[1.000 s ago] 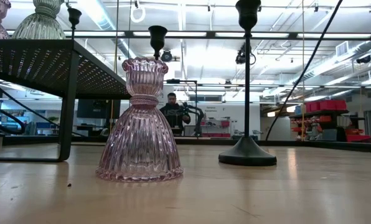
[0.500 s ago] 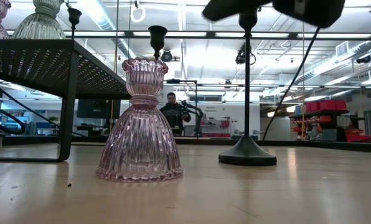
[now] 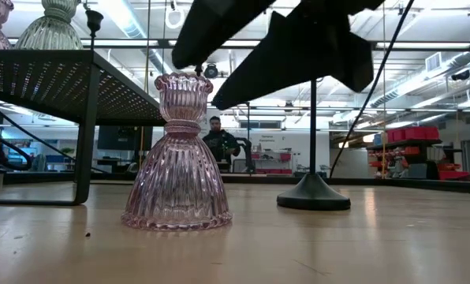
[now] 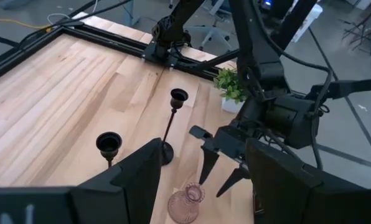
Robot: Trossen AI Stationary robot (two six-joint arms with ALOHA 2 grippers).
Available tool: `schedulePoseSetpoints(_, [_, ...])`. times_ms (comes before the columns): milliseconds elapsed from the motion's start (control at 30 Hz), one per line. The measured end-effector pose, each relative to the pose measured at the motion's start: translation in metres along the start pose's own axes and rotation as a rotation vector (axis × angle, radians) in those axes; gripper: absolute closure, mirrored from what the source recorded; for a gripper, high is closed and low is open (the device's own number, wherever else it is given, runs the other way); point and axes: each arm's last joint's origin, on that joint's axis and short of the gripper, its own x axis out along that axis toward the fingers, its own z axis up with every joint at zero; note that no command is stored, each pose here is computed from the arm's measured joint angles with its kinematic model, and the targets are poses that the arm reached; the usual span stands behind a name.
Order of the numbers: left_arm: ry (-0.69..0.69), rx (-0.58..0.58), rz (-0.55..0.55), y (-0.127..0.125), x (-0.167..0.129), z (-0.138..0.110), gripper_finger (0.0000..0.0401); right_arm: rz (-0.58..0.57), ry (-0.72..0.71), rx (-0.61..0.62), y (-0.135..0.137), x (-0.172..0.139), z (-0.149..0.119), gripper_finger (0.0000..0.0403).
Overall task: Pick & Place candle stick holders
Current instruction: Put the pink glass candle holder on the shelf
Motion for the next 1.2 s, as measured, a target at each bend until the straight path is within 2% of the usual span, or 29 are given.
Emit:
schedulePoseSetpoints(200, [0.0,0.007,0.0,0.0,0.0,0.0,0.0167,-0.023,-0.024,-0.012,-0.004,0.014,0.0,0.021])
schedulePoseSetpoints(533, [0.0,0.01,0.0,0.0,0.0,0.0,0.0167,-0.009,-0.015,-0.005,-0.011,0.04,0.007,0.0156])
schedulePoseSetpoints(767, [0.003,0.022,0.002,0.0,0.0,0.0,0.0167,-0.029,-0.031,-0.016,-0.018,0.049,0.017,0.0132])
schedulePoseSetpoints(1033, [0.005,0.025,0.004,0.001,0.0,-0.001,0.0167,-0.003,-0.054,-0.003,-0.021,0.056,0.029,0.0122])
schedulePoseSetpoints(1200, [0.005,0.043,0.004,0.0,0.0,-0.001,0.0167,-0.002,-0.05,-0.003,-0.022,0.057,0.03,0.0136])
